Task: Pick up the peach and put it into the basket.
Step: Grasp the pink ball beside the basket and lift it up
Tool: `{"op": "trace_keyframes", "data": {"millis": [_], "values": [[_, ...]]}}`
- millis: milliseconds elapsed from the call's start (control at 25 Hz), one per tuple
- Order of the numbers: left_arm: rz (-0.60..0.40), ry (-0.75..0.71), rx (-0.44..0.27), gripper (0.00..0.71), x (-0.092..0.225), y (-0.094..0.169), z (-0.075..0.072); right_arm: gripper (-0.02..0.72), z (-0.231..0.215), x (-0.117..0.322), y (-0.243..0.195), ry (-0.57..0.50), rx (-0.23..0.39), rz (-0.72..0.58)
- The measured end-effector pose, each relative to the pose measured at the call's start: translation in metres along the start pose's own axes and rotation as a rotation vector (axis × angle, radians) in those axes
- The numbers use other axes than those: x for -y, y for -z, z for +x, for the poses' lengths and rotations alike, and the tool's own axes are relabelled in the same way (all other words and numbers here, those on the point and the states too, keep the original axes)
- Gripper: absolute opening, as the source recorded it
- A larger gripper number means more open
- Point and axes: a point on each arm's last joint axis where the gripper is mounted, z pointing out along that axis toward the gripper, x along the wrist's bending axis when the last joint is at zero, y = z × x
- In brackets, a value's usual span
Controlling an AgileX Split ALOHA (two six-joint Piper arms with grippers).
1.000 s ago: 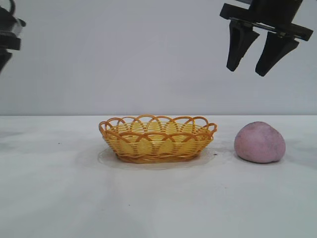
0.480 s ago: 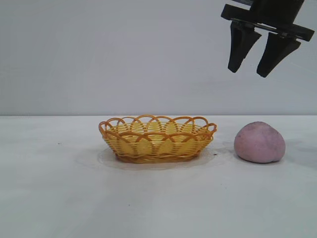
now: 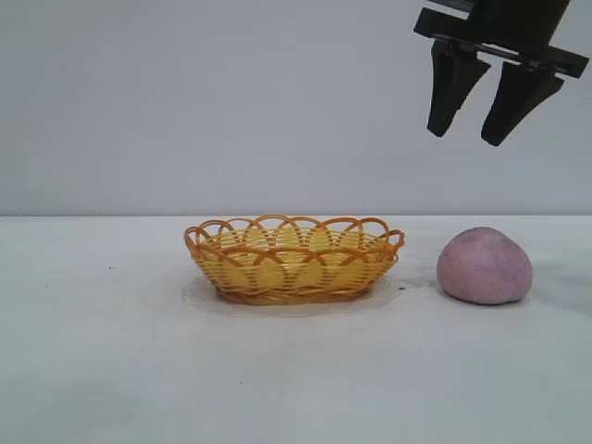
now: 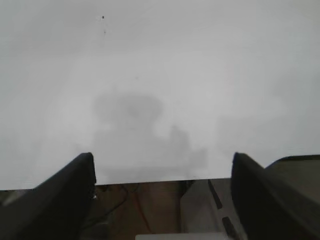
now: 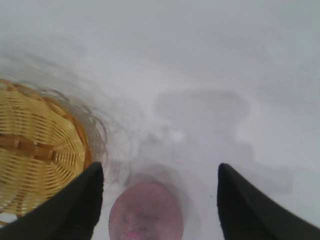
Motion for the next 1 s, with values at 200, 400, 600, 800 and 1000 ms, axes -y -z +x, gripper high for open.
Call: {"op": "trace_keyframes", "data": {"millis": [200, 400, 600, 800, 1000], "values": [[-0.167, 0.017, 0.041, 0.545, 0.046, 0.019, -0.002, 0.424, 0.000, 0.000, 0.000, 0.000, 0.000, 0.000], [-0.380, 0.019, 0.046, 0.545, 0.082, 0.041, -0.001, 0.424, 0.000, 0.000, 0.000, 0.000, 0.000, 0.001], [-0.545, 0.020, 0.015, 0.545, 0.113, 0.052, 0.003, 0.424, 0.000, 0.000, 0.000, 0.000, 0.000, 0.001], [-0.522, 0.016, -0.040, 0.545, 0.122, 0.034, 0.007, 0.424, 0.000, 0.000, 0.000, 0.002, 0.000, 0.006], [-0.536, 0.012, -0.033, 0.545, 0.118, 0.024, 0.006, 0.424, 0.000, 0.001, 0.000, 0.003, 0.000, 0.010]]}}
